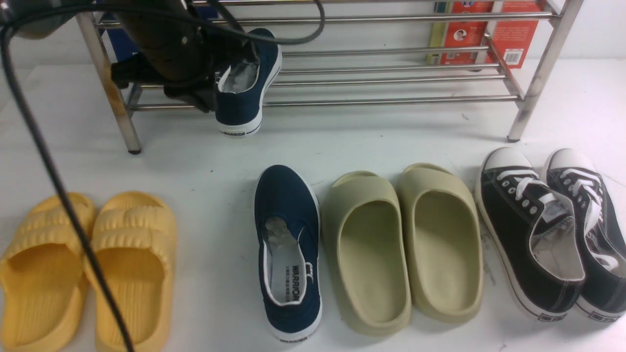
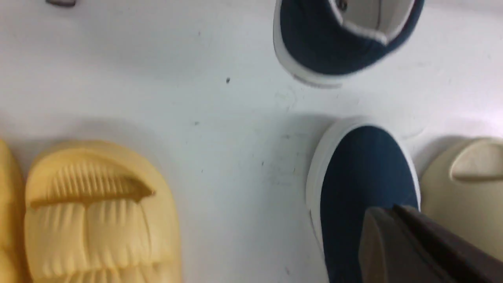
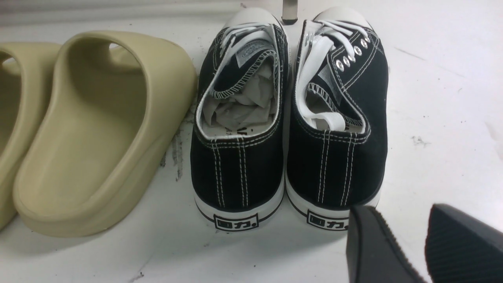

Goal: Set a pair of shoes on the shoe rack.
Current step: Use the left arm to grab the shoe closest to it, then use the left arm to put a shoe into the shoe rack

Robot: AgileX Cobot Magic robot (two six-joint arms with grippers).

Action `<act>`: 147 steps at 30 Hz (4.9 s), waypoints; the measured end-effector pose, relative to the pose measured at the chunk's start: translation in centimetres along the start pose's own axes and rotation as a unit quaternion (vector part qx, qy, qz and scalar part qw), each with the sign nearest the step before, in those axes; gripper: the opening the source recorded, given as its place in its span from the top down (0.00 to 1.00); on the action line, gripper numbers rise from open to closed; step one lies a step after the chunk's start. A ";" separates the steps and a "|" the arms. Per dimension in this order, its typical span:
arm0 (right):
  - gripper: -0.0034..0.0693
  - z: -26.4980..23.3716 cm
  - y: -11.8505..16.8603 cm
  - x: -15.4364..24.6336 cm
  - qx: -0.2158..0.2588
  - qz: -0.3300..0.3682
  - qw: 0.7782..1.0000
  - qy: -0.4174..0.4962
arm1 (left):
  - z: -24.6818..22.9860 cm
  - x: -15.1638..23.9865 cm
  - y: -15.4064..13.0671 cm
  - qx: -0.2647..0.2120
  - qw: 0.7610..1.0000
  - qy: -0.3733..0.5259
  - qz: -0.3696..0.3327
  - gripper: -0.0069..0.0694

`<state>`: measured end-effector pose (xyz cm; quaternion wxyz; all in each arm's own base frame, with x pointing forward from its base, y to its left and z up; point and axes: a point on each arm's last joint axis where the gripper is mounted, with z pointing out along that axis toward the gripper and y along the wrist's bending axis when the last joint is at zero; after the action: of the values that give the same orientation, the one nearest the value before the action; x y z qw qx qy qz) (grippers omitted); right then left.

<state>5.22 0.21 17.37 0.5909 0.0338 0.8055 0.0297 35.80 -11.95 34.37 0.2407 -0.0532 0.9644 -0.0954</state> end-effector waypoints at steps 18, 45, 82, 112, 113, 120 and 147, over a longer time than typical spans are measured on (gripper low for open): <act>0.61 0.0 0.0 0.0 0.000 0.000 1.000 0.000 | 5.6 13.3 -2.2 0.011 0.995 0.097 -0.003 0.48; 0.61 0.0 0.0 0.0 0.000 0.000 1.000 0.000 | 11.0 14.6 -2.2 -0.043 0.984 0.175 -0.004 0.55; 0.61 0.0 0.0 0.0 0.000 0.000 1.000 0.000 | 7.9 0.0 -5.4 0.041 0.999 -0.024 -0.009 0.91; 0.61 0.0 0.0 0.0 0.000 0.000 1.000 0.000 | 13.4 -6.6 -5.0 0.054 0.994 -0.091 -0.040 0.91; 0.61 0.0 0.0 0.0 0.000 0.000 1.000 0.000 | 13.4 -6.7 -5.0 0.057 0.993 -0.096 -0.041 0.91; 0.61 0.0 0.0 0.0 0.000 0.000 1.000 0.000 | 13.1 -7.6 -5.0 0.064 0.988 -0.137 -0.032 0.91; 0.61 0.0 0.0 0.0 0.000 0.000 1.000 0.000 | 12.1 -8.0 -5.4 0.083 0.984 -0.152 -0.040 0.55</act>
<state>5.22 0.21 17.37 0.5909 0.0338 0.8055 0.0297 48.87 -17.94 28.70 0.3846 -0.0853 0.9023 -0.1753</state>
